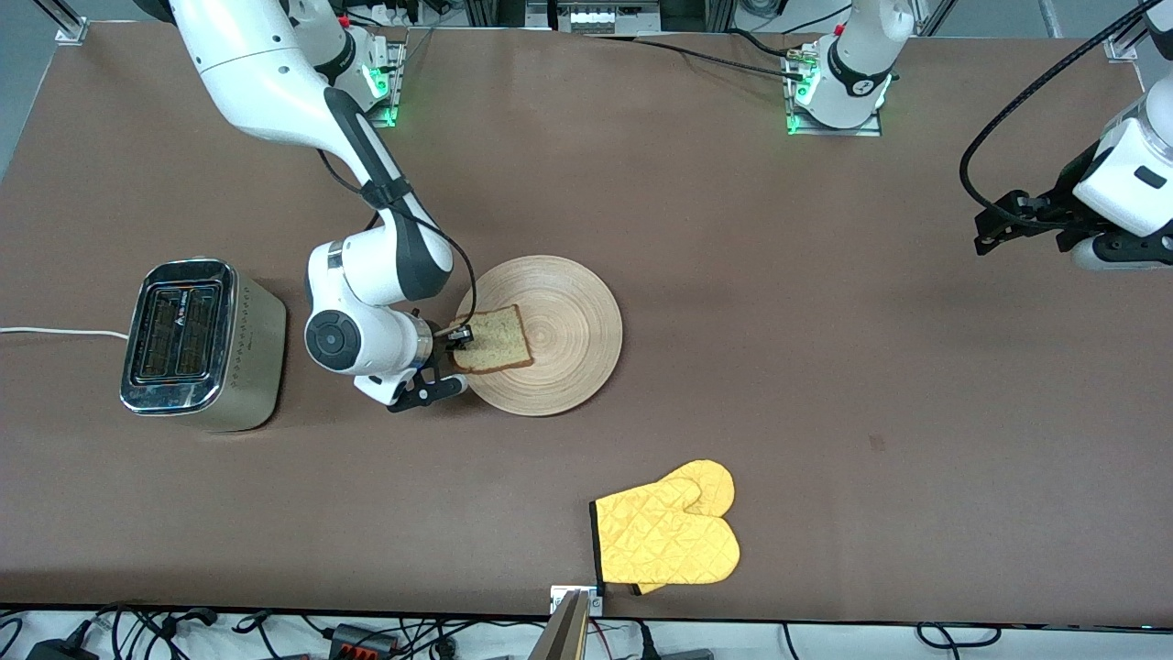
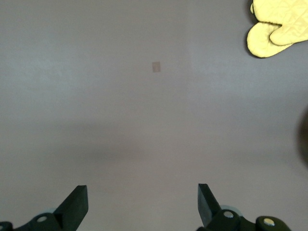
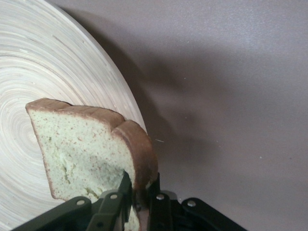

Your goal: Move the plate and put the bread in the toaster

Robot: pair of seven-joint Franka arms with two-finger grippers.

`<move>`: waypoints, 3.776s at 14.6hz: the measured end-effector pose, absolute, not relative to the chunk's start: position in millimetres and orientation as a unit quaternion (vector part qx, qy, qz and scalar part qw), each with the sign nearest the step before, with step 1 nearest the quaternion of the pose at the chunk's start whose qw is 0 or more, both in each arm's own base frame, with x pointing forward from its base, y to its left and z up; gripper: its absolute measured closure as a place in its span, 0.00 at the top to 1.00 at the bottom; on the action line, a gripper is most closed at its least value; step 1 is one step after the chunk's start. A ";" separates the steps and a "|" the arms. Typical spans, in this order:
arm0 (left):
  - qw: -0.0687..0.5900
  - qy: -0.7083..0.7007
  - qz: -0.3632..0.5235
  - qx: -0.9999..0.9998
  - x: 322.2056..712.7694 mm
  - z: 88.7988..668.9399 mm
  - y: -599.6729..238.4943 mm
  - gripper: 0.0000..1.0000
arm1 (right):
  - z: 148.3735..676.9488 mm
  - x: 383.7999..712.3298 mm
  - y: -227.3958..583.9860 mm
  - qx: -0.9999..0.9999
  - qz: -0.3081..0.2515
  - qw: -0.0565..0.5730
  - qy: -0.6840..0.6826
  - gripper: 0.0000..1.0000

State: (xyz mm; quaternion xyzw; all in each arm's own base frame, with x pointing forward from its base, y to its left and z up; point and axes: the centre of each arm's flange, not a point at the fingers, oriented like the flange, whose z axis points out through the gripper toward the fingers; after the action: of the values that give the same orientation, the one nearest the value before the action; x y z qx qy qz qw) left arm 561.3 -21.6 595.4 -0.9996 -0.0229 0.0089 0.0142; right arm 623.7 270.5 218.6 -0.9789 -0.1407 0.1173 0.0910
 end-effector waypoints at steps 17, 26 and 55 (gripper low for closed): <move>0.014 -0.011 0.013 -1.000 559.8 596.8 -33.9 1.00 | 227.7 630.2 272.4 -0.980 0.105 0.093 -0.142 0.19; 0.014 -0.013 0.008 -1.000 560.8 598.1 -32.2 1.00 | 265.6 652.3 266.3 -0.983 0.073 0.097 -0.139 0.08; 0.013 -0.020 0.005 -1.000 560.0 602.0 -25.0 1.00 | 477.6 650.0 -6.9 -0.970 0.130 -0.204 0.030 0.08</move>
State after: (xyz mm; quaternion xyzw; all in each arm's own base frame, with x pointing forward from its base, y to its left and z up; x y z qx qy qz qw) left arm 560.0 -25.0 602.0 -0.9997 -0.0197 0.0051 0.0135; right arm 650.0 -6.9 477.6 -0.9699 0.0298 0.1303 -0.2038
